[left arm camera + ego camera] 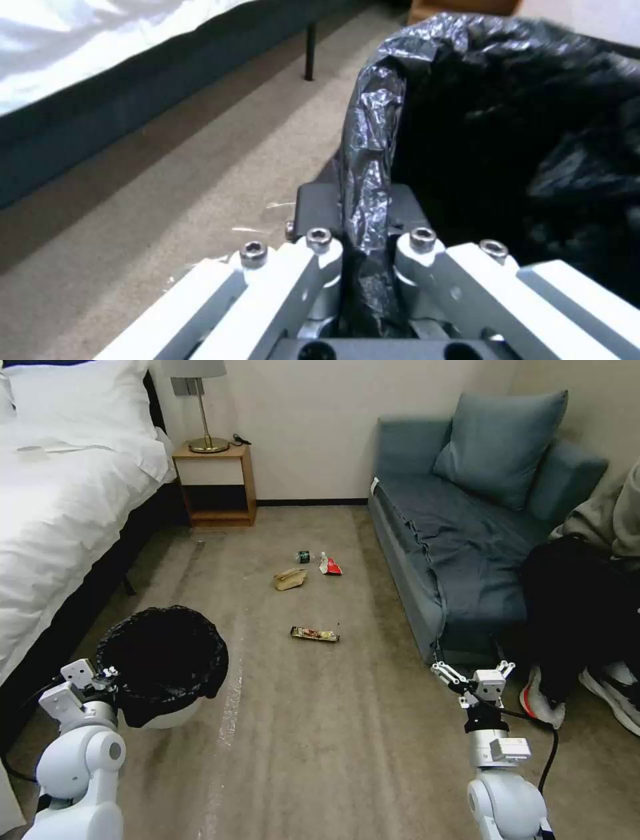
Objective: Pick up the trash bin, then pick up the garbage on the floor and place it into the trash bin.
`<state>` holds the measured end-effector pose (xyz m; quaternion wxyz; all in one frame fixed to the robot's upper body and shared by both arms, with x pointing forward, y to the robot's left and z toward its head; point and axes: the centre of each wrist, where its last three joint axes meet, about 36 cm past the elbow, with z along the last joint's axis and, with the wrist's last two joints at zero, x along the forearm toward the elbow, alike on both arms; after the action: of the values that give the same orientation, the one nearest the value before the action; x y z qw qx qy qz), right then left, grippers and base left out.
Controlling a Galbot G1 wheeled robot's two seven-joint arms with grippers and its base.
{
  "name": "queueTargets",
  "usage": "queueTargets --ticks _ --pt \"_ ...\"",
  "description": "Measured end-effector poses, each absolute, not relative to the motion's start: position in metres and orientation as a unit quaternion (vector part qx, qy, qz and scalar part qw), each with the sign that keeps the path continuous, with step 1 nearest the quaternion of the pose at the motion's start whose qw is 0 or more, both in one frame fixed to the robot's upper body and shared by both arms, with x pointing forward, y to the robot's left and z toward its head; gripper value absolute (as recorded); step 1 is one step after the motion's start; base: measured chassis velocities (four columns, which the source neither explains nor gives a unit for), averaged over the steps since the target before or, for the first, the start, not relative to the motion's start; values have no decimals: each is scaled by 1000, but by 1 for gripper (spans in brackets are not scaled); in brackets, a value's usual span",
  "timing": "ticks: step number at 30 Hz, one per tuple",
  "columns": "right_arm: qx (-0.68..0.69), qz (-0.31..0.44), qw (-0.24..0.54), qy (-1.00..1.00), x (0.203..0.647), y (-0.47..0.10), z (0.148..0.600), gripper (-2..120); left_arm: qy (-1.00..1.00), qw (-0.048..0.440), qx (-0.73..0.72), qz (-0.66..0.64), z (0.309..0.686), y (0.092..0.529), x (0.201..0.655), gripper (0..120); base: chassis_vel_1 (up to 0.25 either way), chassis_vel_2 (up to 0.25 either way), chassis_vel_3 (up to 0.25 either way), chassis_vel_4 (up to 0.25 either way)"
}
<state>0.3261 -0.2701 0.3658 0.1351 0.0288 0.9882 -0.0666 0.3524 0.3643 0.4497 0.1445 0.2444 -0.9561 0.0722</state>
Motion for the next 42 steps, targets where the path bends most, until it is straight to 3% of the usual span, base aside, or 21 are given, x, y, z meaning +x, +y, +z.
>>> queueTargets --ticks 14,27,42 --pt "26 -63 145 987 318 -273 357 100 -980 103 168 -26 472 359 318 4 0 0 0 0" --pt "22 -65 149 986 317 -275 360 100 -968 125 216 -10 449 366 307 4 0 0 0 0" --pt "9 -70 148 986 316 -279 361 100 -968 118 219 12 433 364 301 4 0 0 0 0"
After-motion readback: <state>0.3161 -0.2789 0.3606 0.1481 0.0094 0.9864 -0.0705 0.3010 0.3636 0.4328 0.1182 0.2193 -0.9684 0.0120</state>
